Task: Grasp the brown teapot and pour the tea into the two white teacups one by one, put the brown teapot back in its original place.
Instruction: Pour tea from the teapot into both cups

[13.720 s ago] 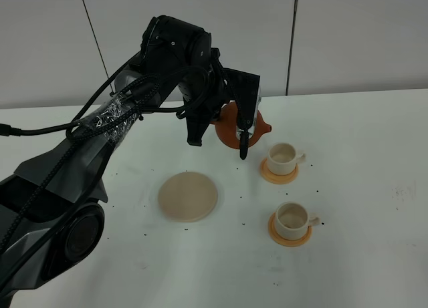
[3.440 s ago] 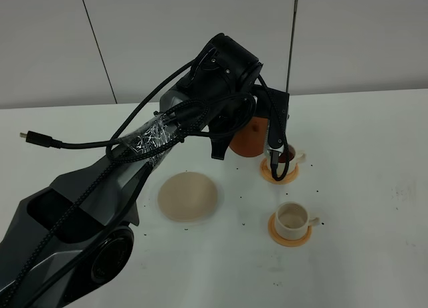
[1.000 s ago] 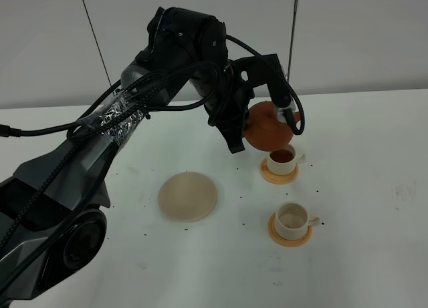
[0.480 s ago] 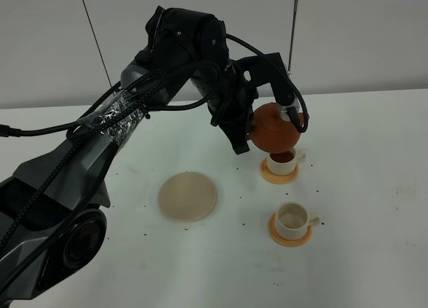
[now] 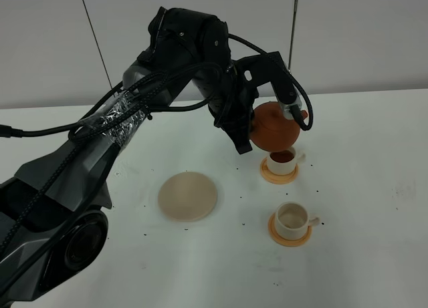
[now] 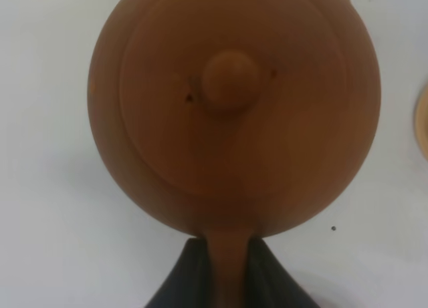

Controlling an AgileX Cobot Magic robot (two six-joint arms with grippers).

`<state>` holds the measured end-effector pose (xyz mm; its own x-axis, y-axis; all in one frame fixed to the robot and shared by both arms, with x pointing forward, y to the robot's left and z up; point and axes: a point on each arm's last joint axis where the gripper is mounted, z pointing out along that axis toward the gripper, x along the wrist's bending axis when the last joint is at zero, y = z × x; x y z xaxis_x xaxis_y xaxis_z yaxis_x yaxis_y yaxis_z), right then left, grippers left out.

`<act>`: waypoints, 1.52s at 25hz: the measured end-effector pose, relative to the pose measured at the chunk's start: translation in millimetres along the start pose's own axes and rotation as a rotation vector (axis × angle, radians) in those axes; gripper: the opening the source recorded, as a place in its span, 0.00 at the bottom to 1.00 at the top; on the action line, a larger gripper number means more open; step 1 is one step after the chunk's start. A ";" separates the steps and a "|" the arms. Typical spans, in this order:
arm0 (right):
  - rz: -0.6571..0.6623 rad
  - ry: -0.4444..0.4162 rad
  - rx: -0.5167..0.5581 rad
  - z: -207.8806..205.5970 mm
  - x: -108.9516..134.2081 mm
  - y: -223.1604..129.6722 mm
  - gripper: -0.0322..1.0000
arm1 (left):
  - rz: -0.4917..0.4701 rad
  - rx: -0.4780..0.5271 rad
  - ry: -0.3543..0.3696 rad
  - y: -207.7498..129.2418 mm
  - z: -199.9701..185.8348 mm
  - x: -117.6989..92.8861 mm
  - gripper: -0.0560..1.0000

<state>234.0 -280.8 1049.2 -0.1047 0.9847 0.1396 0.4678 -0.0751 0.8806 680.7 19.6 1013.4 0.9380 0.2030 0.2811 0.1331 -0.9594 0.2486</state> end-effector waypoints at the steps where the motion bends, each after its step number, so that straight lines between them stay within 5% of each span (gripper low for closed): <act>1: 0.000 0.000 0.000 0.0 0.0 0.0 0.27 | 0.006 0.000 0.001 2.3 0.0 -2.1 0.21; 12: 0.000 0.000 0.000 0.0 0.0 0.0 0.27 | 0.098 -0.034 -0.023 42.9 -4.4 -42.9 0.21; 22: 0.000 0.000 0.000 0.0 0.0 0.0 0.27 | 0.019 -0.085 -0.082 52.5 -5.8 -54.0 0.21; 34: 0.000 0.000 0.000 0.0 0.0 0.0 0.27 | 0.077 -0.100 -0.051 69.5 -25.7 -72.3 0.21; 38: 0.000 0.001 0.000 0.0 0.1 0.0 0.27 | 0.058 -0.071 -0.070 52.1 -46.2 -70.9 0.21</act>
<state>234.0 -280.7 1049.2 -0.1052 0.9845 0.1404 0.4679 -0.0755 0.8806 606.4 -35.7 1049.3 0.9639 0.1306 0.2321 0.0570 -0.9525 0.2990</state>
